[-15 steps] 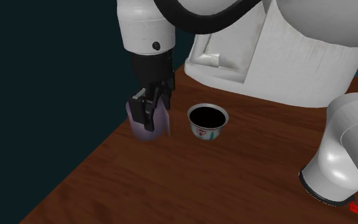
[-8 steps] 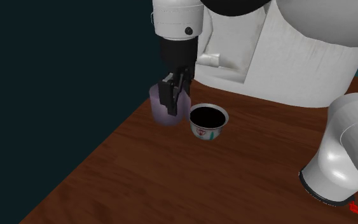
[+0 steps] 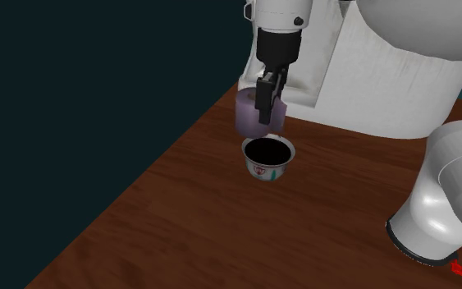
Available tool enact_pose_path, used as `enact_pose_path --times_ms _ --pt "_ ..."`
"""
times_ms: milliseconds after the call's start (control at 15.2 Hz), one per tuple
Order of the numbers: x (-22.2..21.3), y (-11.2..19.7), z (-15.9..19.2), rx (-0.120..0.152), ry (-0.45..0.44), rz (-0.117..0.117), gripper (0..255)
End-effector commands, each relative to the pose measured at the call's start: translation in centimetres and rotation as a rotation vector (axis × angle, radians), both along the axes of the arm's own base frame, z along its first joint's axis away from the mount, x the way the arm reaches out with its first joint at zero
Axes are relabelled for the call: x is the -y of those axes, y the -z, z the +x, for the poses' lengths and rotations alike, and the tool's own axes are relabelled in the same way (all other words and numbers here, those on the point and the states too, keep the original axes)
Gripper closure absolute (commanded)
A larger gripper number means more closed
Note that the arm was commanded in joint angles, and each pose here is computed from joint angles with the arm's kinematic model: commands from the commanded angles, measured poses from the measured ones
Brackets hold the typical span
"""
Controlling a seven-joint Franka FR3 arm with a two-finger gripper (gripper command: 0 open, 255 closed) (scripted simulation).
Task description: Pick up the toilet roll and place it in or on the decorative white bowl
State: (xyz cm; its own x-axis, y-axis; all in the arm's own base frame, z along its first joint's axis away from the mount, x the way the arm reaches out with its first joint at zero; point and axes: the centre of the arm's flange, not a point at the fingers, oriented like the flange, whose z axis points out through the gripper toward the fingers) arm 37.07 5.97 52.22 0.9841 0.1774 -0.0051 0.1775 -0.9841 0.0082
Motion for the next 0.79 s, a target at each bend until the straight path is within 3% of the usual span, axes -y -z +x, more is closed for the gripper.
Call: enact_pose_path --times_ms 0,132,726 --pt "2.5 0.1 -0.8 0.0 -0.001 0.0 255" --pt "5.5 -0.1 -1.7 0.0 -0.001 0.0 255" --pt "5.5 4.6 -1.7 0.0 -0.001 0.0 255"
